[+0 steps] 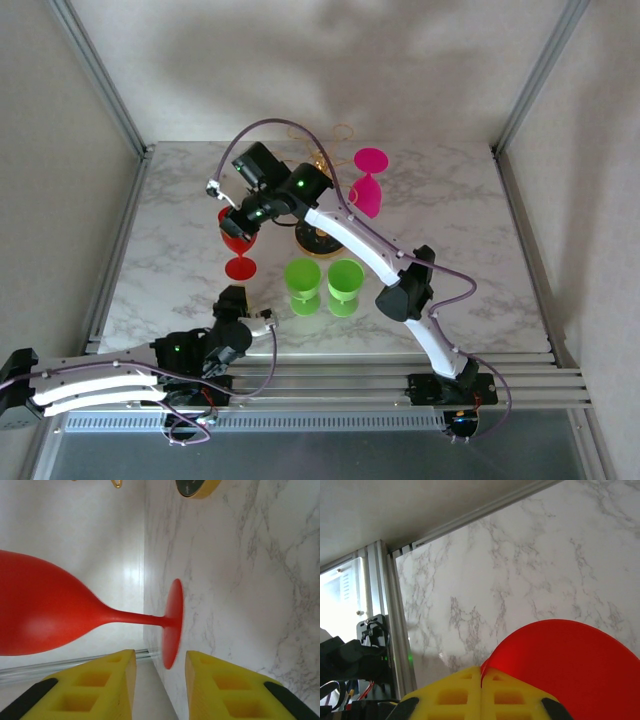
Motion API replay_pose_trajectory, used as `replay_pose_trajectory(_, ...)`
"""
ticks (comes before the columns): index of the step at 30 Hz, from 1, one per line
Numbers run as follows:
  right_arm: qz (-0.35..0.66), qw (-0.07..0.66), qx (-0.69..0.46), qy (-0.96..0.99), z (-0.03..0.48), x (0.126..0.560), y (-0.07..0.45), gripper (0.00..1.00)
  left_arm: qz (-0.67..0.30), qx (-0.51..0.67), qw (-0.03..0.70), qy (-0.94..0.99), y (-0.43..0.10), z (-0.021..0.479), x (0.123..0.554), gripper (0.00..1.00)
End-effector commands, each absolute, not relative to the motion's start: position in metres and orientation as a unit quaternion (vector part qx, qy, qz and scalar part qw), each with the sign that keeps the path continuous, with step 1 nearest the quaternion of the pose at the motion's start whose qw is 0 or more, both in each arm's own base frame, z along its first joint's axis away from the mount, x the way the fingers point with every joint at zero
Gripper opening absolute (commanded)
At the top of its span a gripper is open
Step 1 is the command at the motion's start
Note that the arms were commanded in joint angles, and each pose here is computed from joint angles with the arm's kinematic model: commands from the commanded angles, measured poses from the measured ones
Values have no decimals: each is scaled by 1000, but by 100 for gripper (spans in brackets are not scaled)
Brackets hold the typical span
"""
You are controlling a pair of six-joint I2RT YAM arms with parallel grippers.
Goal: Take the wine glass off the wine glass rack
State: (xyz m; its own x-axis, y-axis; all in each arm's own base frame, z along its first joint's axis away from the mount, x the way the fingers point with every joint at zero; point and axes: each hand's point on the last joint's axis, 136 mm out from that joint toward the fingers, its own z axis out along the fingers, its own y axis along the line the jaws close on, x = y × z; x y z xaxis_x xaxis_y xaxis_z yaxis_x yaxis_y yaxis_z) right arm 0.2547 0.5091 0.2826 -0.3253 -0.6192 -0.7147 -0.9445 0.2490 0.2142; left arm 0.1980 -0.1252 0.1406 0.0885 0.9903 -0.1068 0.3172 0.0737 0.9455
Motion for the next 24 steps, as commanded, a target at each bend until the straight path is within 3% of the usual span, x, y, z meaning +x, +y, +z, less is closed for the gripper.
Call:
replay_pose_trajectory(1, 326, 299, -514, 735, 321, 251, 504, 0, 329, 550, 487, 593, -133, 156, 197, 32)
replay_pose_trajectory(24, 296, 357, -457, 759, 342, 279, 493, 0, 165, 465, 512, 703, -166, 168, 183, 30)
